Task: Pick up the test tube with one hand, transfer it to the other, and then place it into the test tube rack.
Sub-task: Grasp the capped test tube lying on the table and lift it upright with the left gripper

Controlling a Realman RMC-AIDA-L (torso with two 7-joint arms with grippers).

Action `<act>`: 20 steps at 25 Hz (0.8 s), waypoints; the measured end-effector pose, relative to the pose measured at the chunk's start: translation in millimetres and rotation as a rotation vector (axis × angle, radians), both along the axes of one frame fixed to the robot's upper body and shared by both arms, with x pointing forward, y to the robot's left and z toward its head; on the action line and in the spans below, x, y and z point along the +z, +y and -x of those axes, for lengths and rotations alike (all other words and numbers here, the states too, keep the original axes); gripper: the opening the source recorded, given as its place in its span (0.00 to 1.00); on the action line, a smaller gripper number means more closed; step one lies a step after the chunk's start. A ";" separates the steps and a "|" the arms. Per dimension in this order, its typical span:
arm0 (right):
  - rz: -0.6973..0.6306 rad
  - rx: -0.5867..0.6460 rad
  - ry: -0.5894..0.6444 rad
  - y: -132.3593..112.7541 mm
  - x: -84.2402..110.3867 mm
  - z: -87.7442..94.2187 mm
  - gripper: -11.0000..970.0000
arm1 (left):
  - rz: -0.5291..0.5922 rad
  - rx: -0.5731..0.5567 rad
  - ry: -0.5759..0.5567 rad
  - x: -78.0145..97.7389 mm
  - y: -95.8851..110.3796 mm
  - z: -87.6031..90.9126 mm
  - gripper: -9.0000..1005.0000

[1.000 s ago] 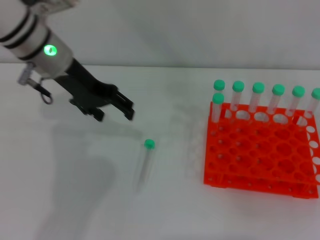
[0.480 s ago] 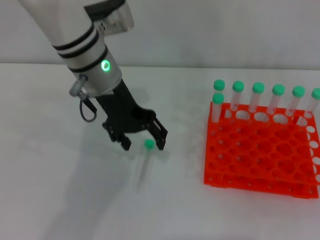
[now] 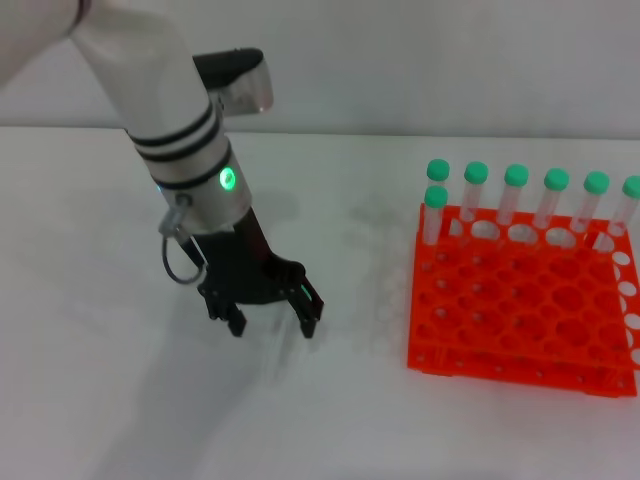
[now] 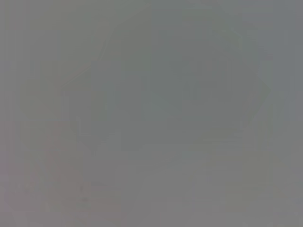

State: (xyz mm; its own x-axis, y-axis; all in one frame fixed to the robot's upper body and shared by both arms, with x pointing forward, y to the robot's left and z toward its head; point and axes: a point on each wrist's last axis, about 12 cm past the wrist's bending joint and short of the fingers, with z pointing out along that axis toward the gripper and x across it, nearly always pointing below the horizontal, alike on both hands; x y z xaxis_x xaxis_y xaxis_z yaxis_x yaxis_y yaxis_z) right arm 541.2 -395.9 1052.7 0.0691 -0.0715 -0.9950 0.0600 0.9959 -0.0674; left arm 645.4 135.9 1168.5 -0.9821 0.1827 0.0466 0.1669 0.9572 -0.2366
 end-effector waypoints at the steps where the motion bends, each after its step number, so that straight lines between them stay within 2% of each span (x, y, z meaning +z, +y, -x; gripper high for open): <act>1: -0.002 0.000 0.001 0.0 -0.3 0.3 0.85 | -0.002 -0.003 -0.001 -4.8 -2.1 1.7 0.83; 9: -0.007 -0.003 0.000 0.7 -0.1 -0.7 0.85 | -0.007 -0.011 0.002 -21.0 -4.7 7.9 0.83; 20: -0.012 -0.014 0.005 1.5 -1.2 -1.3 0.85 | -0.035 -0.031 -0.011 -29.1 -2.7 9.4 0.82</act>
State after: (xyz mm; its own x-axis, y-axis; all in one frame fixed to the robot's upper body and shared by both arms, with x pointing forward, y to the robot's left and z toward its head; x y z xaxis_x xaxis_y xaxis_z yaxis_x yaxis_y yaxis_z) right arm 542.5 -394.5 1051.5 0.0631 -0.0601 -0.9962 0.0735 0.9958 -0.0554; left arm 636.0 133.1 1139.4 -0.9764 0.2118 0.0424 0.1994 0.9591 -0.2007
